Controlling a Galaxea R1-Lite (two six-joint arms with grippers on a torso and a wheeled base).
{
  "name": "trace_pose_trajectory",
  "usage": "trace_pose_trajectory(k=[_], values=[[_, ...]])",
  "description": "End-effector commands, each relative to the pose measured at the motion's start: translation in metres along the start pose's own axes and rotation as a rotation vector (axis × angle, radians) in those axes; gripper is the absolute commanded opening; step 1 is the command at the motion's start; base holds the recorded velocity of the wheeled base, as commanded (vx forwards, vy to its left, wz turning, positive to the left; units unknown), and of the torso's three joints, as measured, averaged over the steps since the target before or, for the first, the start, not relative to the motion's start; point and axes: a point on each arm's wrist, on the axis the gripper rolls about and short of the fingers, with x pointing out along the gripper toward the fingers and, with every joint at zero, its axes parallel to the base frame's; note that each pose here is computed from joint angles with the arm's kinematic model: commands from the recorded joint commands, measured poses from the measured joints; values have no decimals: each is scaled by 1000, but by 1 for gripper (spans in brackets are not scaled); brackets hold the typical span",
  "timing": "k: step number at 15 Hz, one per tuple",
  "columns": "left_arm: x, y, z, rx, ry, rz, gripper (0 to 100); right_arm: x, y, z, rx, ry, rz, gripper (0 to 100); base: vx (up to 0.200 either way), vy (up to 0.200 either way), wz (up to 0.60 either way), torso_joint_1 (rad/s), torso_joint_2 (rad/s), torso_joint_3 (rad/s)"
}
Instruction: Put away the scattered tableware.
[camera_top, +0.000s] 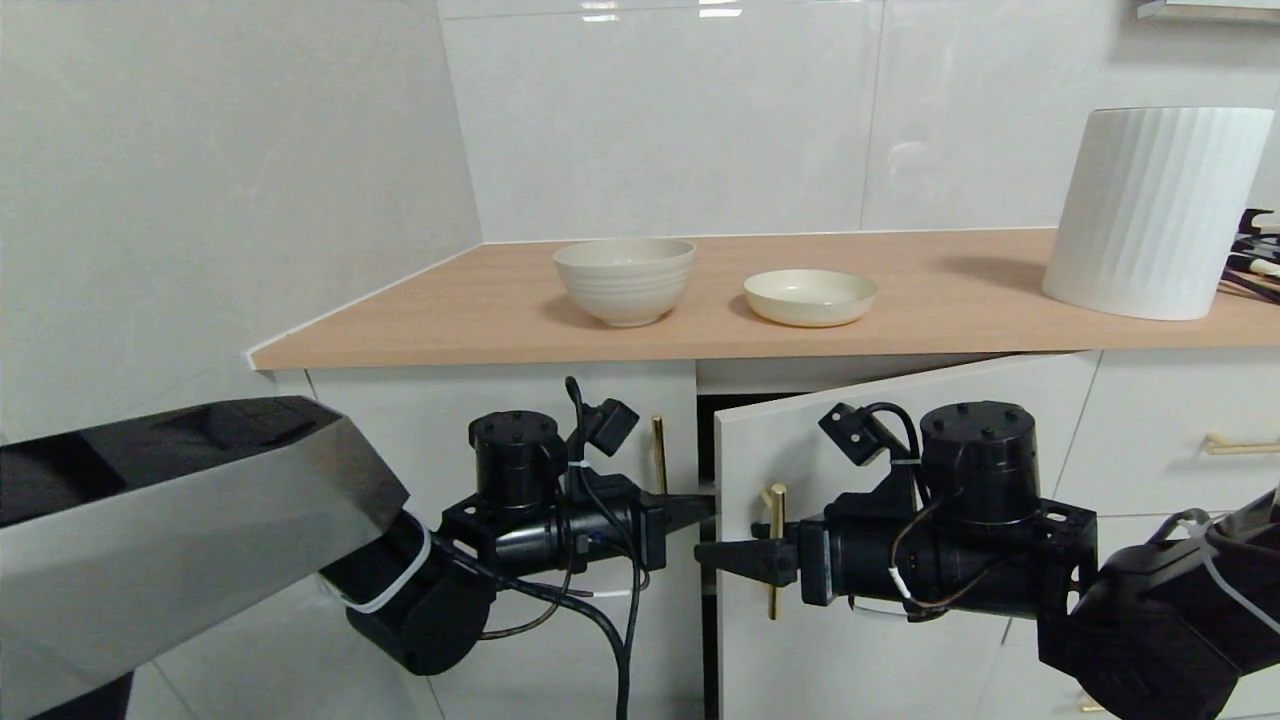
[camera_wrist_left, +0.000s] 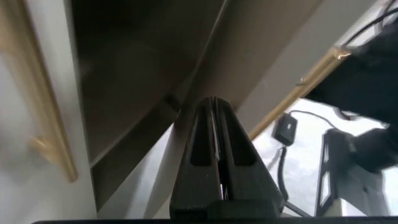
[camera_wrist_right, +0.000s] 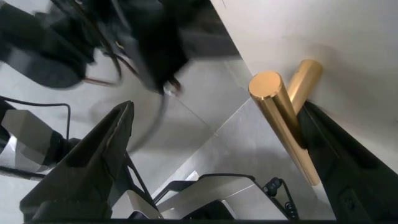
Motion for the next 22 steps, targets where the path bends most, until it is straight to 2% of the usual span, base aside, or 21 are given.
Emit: trace_pose_trajectory(k=[1, 7, 13, 15, 19, 22], values=[[9, 0, -9, -8, 21, -9, 0, 3, 4, -2, -5, 8, 12, 100, 0, 0, 0, 0, 0, 0], [21, 8, -7, 6, 4, -12, 0, 1, 4, 0, -16, -14, 12, 100, 0, 0, 0, 0, 0, 0], [30, 3, -2, 37, -23, -47, 0, -21, -17, 9, 1, -85, -113, 100, 0, 0, 0, 0, 0, 0], [41, -3, 1, 28, -33, -75, 0, -23, -19, 13, -14, -117, -109, 100, 0, 0, 0, 0, 0, 0], [48, 2, -2, 25, -34, -79, 0, -35, -25, 5, 8, -108, -146, 100, 0, 0, 0, 0, 0, 0], [50, -1, -1, 29, -33, -88, 0, -57, -26, 3, 23, -131, -186, 100, 0, 0, 0, 0, 0, 0]])
